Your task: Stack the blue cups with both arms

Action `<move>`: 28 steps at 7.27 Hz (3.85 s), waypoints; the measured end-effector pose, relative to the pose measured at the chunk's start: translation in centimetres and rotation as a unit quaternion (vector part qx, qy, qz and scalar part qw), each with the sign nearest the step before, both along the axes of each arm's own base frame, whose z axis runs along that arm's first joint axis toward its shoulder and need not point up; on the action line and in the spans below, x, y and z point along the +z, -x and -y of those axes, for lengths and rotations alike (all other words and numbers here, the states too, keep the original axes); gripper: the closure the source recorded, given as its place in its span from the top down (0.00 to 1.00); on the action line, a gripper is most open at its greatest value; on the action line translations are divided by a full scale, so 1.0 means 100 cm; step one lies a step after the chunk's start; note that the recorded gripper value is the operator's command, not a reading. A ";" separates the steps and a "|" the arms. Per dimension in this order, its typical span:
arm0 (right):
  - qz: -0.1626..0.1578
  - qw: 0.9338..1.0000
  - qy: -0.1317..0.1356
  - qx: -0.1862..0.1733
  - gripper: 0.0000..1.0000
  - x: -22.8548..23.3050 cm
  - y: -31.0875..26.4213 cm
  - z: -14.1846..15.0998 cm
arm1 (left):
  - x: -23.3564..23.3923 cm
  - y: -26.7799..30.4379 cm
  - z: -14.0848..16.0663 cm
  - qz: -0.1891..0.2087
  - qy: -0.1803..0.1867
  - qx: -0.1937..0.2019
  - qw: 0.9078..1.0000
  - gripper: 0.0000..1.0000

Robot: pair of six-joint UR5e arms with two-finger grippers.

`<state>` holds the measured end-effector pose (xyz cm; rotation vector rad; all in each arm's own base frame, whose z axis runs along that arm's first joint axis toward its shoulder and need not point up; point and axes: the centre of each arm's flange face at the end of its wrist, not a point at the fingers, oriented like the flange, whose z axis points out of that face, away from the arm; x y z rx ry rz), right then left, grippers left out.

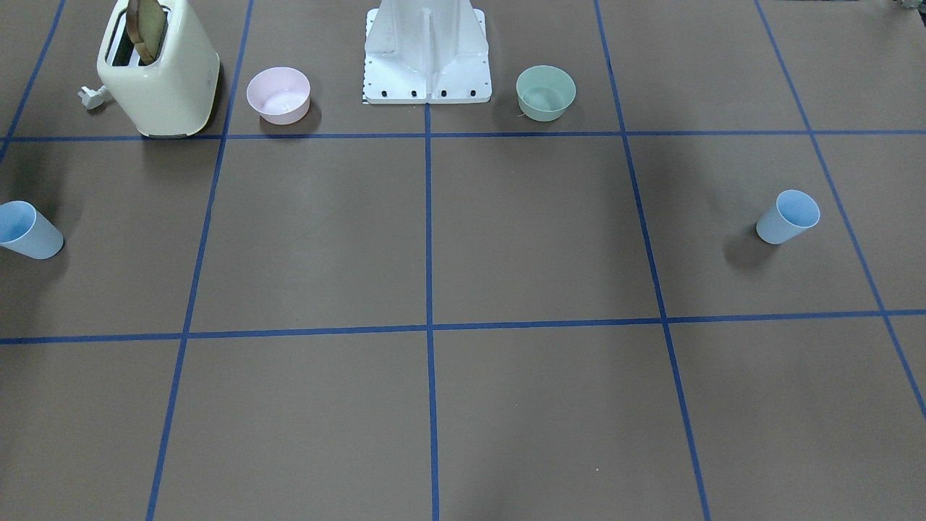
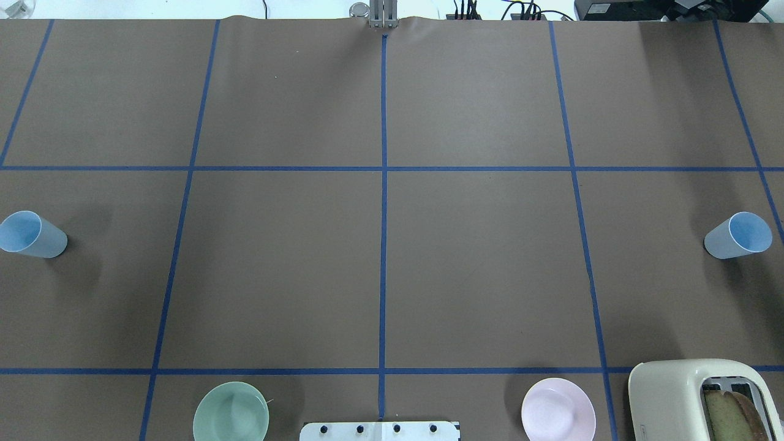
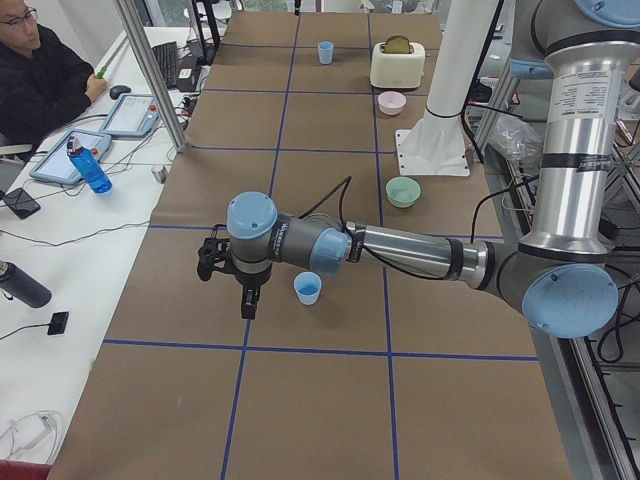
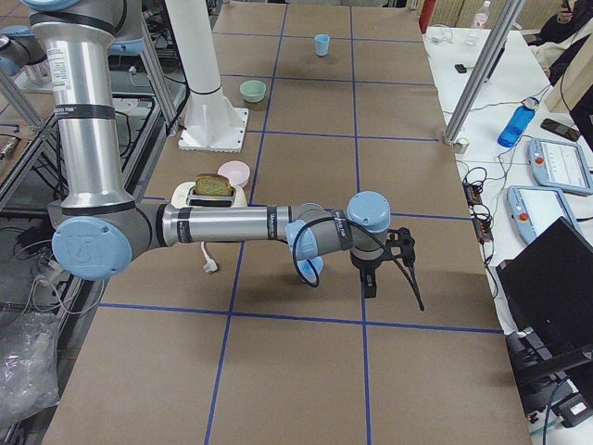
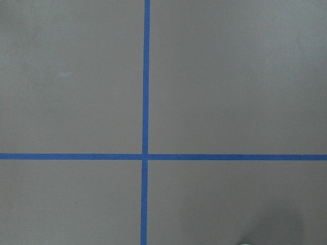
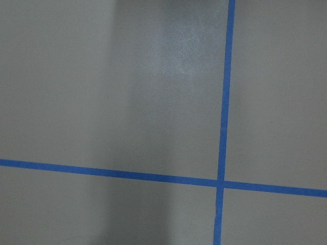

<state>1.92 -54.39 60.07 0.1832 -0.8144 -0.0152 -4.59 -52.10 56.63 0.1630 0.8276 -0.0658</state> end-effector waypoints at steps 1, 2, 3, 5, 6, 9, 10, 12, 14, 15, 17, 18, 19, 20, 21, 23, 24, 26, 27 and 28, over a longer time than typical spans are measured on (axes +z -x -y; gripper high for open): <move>0.000 1.000 -0.001 -0.001 1.00 0.000 0.000 0.000 | -0.001 0.000 0.000 0.000 -0.001 0.000 1.000 0.97; 0.001 1.000 -0.005 -0.001 1.00 -0.004 0.000 0.001 | -0.001 0.000 -0.001 0.000 -0.001 0.000 1.000 0.97; 0.001 1.000 -0.014 -0.001 1.00 -0.012 0.000 0.005 | -0.002 0.000 -0.001 0.000 -0.002 0.000 1.000 0.98; 0.004 1.000 -0.009 0.004 1.00 -0.013 0.001 0.003 | -0.006 -0.004 0.000 -0.002 -0.002 0.000 1.000 0.98; 0.008 1.000 0.003 0.013 1.00 -0.006 0.001 -0.007 | -0.007 -0.011 0.001 -0.003 0.000 0.003 1.000 0.98; 0.029 0.999 0.009 0.039 1.00 0.014 0.012 -0.063 | -0.001 -0.063 -0.009 -0.002 -0.002 0.004 1.000 0.98; 0.033 0.998 0.017 0.042 1.00 0.015 0.018 -0.077 | 0.007 -0.078 -0.021 -0.008 -0.006 0.003 1.000 0.98; 0.037 0.998 0.022 0.044 1.00 0.009 0.024 -0.096 | 0.020 -0.104 -0.042 -0.020 -0.009 0.009 1.000 0.98; 0.039 0.998 0.024 0.046 1.00 0.005 0.025 -0.100 | 0.030 -0.126 -0.055 -0.022 -0.008 0.030 0.999 0.97; 0.039 0.998 0.024 0.046 1.00 0.004 0.025 -0.100 | 0.036 -0.136 -0.058 -0.021 -0.007 0.040 0.999 0.97; 0.039 0.998 0.024 0.047 1.00 0.003 0.025 -0.099 | 0.052 -0.151 -0.062 -0.021 -0.015 0.055 0.998 0.97; 0.039 0.998 0.024 0.047 1.00 0.003 0.026 -0.099 | 0.057 -0.156 -0.063 -0.021 -0.015 0.060 0.998 0.97; 0.039 0.998 0.024 0.047 1.00 0.002 0.026 -0.098 | 0.060 -0.162 -0.064 -0.021 -0.016 0.067 0.997 0.97; 0.039 0.998 0.023 0.047 1.00 0.002 0.026 -0.098 | 0.060 -0.170 -0.066 -0.022 -0.016 0.075 0.997 0.97; 0.039 0.998 0.023 0.047 1.00 0.002 0.026 -0.097 | 0.060 -0.176 -0.067 -0.022 -0.016 0.081 0.996 0.97; 0.038 0.998 0.023 0.047 1.00 0.001 0.026 -0.096 | 0.062 -0.183 -0.070 -0.020 -0.015 0.089 0.996 0.97; 0.038 0.998 0.023 0.047 1.00 0.001 0.026 -0.096 | 0.063 -0.186 -0.070 -0.018 -0.015 0.091 0.996 0.92; 0.038 0.998 0.023 0.047 1.00 0.001 0.026 -0.096 | 0.063 -0.190 -0.072 -0.017 -0.015 0.095 0.995 0.58; 0.038 0.998 0.023 0.047 1.00 0.001 0.026 -0.096 | 0.063 -0.191 -0.072 -0.016 -0.015 0.096 0.995 0.38; 0.038 0.998 0.023 0.047 1.00 0.001 0.026 -0.096 | 0.063 -0.193 -0.072 -0.016 -0.016 0.098 0.995 0.14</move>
